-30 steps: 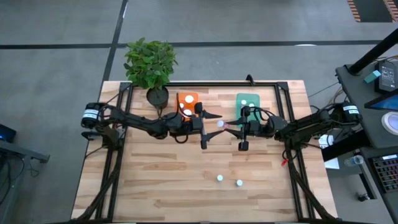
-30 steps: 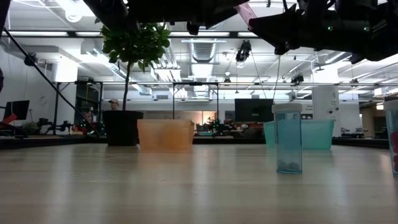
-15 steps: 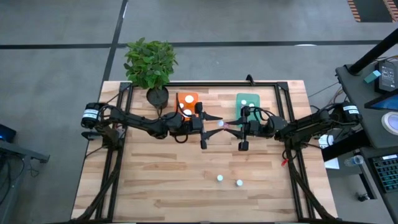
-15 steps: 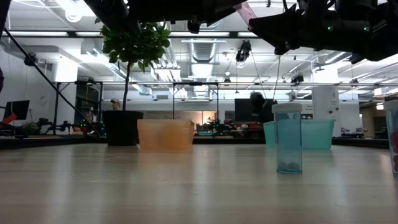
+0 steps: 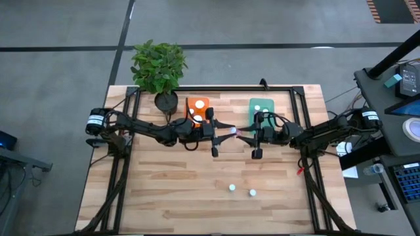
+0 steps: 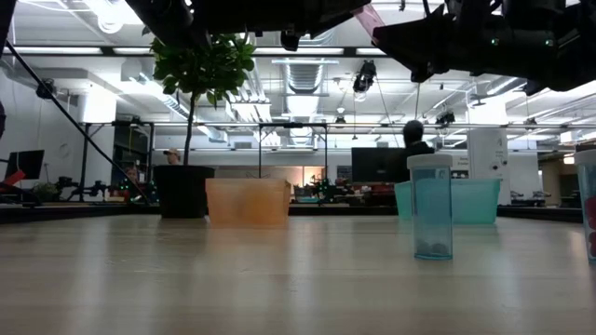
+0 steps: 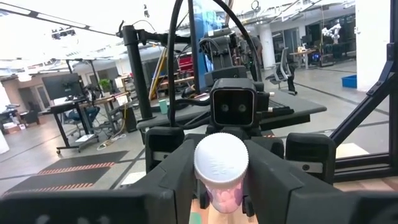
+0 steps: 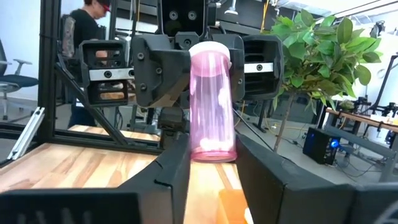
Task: Pick and place medicine bottles into bin by pill shape (circle, oval)
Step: Put the pink tablet bottle into the green bin
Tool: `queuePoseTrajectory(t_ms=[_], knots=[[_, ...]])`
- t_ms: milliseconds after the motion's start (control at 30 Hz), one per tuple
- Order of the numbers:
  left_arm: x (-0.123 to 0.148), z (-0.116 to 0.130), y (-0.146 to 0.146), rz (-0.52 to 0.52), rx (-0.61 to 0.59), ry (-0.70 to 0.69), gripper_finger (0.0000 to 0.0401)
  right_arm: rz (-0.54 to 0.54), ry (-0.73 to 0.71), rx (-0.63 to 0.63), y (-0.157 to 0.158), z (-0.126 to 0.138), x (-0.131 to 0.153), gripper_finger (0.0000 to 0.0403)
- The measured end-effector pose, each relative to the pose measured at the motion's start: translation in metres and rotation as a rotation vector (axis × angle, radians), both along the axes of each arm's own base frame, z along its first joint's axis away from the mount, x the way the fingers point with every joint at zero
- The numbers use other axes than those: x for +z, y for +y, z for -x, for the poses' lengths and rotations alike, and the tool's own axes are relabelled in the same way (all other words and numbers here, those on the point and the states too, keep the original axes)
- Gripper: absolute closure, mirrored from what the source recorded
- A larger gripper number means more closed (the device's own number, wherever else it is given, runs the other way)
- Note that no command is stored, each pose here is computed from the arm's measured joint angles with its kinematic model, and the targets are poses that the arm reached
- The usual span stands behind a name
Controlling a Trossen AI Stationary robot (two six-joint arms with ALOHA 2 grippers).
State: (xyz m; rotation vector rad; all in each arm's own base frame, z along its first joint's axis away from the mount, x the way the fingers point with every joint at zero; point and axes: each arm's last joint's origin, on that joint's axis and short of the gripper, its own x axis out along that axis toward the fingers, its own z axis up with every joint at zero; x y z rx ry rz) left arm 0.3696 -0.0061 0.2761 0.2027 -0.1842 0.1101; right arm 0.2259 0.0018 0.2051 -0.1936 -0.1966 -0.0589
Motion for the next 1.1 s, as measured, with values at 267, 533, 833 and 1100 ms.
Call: queuePoseTrajectory(t_ms=[267,533,833,1100], knots=[[0.0,0.0,0.0,0.0,0.0,0.0,0.0301,-0.048,-0.009,0.01,0.0,0.001,0.002,0.0214],[0.002,0.001,0.0,-0.003,0.004,0.002,0.0302,-0.093,0.054,-0.047,-0.002,0.017,0.014,0.0161],[0.018,-0.017,0.007,-0.013,0.062,0.196,0.0303,-0.167,0.019,-0.079,-0.004,0.057,0.043,0.0163],[0.007,-0.055,0.02,-0.023,0.098,0.277,0.0303,-0.173,0.042,-0.08,-0.005,0.075,0.079,0.0183]])
